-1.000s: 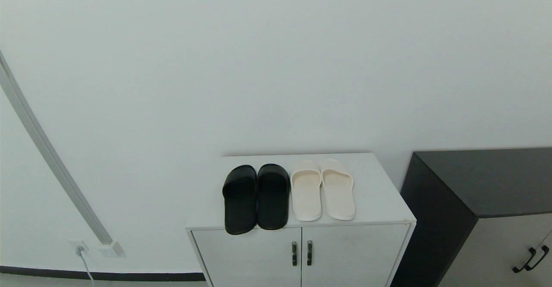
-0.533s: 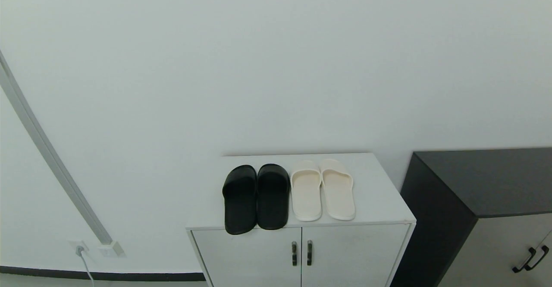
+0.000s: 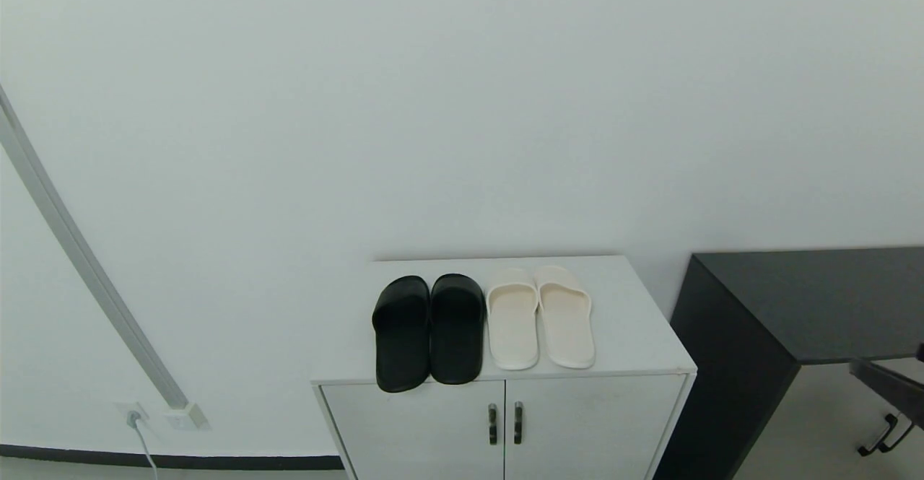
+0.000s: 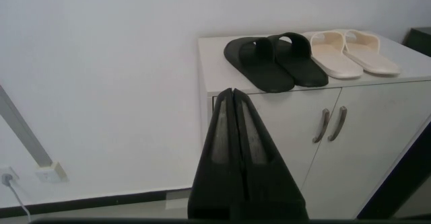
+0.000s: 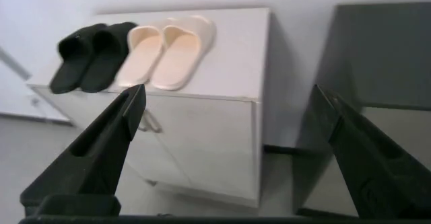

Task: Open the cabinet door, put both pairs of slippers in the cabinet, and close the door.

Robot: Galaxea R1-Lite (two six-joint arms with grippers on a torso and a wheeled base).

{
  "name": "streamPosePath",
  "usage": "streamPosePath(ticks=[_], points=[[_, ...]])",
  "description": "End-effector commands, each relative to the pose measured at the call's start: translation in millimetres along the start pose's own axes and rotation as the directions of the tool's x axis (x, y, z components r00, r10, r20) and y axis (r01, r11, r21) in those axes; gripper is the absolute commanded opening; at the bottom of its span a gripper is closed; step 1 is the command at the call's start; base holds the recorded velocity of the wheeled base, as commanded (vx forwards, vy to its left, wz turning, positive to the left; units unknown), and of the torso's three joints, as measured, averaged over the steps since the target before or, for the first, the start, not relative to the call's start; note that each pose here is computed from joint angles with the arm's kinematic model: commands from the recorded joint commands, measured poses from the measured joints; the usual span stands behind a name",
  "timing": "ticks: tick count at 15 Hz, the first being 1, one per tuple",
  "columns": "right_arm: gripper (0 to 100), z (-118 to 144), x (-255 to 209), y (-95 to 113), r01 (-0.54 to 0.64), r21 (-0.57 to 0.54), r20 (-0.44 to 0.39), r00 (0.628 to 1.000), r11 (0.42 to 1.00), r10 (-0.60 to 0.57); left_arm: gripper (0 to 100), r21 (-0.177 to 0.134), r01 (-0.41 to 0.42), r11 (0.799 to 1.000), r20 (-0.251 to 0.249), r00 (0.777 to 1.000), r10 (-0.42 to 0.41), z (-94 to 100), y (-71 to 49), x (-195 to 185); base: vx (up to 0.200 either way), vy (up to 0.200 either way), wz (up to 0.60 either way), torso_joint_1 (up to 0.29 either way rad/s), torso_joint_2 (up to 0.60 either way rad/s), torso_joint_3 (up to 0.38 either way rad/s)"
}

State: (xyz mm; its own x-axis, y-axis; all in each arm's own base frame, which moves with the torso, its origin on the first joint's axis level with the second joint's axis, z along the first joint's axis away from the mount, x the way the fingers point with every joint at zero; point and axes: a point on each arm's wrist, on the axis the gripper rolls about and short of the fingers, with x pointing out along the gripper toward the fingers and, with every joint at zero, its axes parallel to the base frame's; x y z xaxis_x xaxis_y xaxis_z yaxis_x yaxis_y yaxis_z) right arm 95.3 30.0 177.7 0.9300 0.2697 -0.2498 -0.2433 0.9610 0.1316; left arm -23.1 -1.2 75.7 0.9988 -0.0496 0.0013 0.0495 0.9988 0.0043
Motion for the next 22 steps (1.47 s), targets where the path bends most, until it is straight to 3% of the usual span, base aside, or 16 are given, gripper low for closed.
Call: streamPosePath(ticks=[1, 5, 6, 10, 12, 17, 22], points=[[100, 13, 65, 51, -0.057, 0.012, -0.094, 0.994, 0.998, 0.058, 0, 0.0, 0.0, 1.0, -0.001, 1.0, 0.0, 0.0, 0.0, 0, 0.0, 0.0, 0.0, 0.0, 0.0, 0.0], [100, 17, 132, 104, -0.048, 0.005, -0.118, 0.992, 0.999, 0.048, 0, 0.0, 0.0, 1.0, -0.001, 1.0, 0.0, 0.0, 0.0, 0, 0.0, 0.0, 0.0, 0.0, 0.0, 0.0], [100, 16, 140, 109, -0.039, 0.001, -0.117, 0.992, 0.999, 0.038, 0, 0.0, 0.001, 1.0, -0.001, 1.0, -0.001, 0.0, 0.0, 0, 0.0, 0.0, 0.0, 0.0, 0.0, 0.0], [100, -15, 221, 144, 0.034, -0.007, -0.073, 0.997, 0.999, -0.034, 0, 0.0, 0.001, 1.0, -0.001, 1.0, -0.001, 0.0, 0.0, 0, 0.0, 0.0, 0.0, 0.0, 0.0, 0.0], [100, -30, 252, 153, 0.108, -0.017, -0.059, 0.992, 0.994, -0.109, 0, 0.0, 0.001, 1.0, -0.001, 1.0, -0.001, 0.0, 0.0, 0, 0.0, 0.0, 0.0, 0.0, 0.0, 0.0], [100, -51, 299, 167, 0.123, -0.018, -0.052, 0.991, 0.992, -0.123, 0, 0.0, 0.0, 1.0, -0.001, 1.0, 0.0, 0.0, 0.0, 0, 0.0, 0.0, 0.0, 0.0, 0.0, 0.0], [100, -65, 337, 162, 0.15, -0.007, -0.05, 0.987, 0.989, -0.15, 0, 0.0, 0.0, 1.0, -0.001, 1.0, 0.0, 0.0, 0.0, 0, 0.0, 0.0, 0.0, 0.0, 0.0, 0.0]])
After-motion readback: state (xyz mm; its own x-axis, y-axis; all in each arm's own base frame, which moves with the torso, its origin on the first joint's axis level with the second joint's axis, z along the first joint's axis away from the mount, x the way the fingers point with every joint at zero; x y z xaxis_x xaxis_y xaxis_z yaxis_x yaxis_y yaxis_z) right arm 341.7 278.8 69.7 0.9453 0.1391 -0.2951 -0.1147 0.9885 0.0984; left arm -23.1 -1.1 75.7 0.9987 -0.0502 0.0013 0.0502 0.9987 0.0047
